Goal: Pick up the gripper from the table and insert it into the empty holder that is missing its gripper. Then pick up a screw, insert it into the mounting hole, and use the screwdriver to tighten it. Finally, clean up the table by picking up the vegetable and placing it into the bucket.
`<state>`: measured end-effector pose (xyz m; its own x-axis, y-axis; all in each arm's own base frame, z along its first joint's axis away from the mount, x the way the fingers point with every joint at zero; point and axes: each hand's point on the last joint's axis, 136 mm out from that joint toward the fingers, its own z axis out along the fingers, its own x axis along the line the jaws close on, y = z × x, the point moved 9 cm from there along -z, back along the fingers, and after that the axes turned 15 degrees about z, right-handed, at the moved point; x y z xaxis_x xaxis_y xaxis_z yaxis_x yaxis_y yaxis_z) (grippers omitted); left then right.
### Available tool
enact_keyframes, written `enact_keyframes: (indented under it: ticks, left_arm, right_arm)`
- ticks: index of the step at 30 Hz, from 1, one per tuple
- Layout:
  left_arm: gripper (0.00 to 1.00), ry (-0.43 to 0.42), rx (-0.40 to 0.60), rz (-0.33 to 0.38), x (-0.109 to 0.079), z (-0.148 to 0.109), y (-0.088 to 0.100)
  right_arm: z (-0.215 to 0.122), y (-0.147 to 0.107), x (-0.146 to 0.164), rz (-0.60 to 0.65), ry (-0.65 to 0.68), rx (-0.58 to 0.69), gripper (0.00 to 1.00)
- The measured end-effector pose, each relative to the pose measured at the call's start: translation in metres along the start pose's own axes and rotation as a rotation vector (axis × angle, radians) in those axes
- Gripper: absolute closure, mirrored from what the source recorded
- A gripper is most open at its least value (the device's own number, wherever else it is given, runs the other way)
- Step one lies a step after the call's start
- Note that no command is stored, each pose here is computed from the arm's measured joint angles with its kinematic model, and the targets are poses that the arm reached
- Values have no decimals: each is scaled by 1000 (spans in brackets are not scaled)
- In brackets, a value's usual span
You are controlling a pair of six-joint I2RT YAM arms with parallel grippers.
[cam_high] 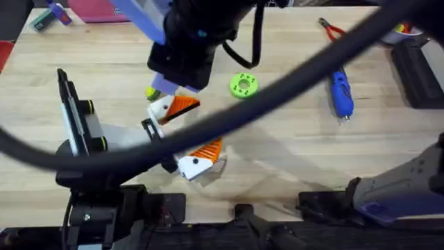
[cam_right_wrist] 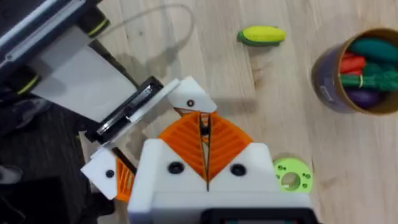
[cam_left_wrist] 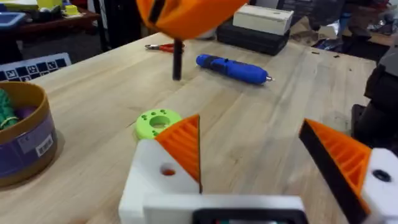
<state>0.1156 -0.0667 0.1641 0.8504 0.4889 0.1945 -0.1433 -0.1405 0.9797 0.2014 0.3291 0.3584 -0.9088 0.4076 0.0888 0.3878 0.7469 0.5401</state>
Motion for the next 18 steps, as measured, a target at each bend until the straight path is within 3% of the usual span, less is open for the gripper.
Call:
enact_keyframes:
  ticks: [7, 18]
  left_arm:
    - [15, 0, 0, -1, 0, 0, 0]
    - [16, 0, 0, 0, 0, 0, 0]
  right_arm:
    - [16, 4, 5, -97, 20, 15, 996]
    - [35, 3, 6, -136, 31, 54, 996]
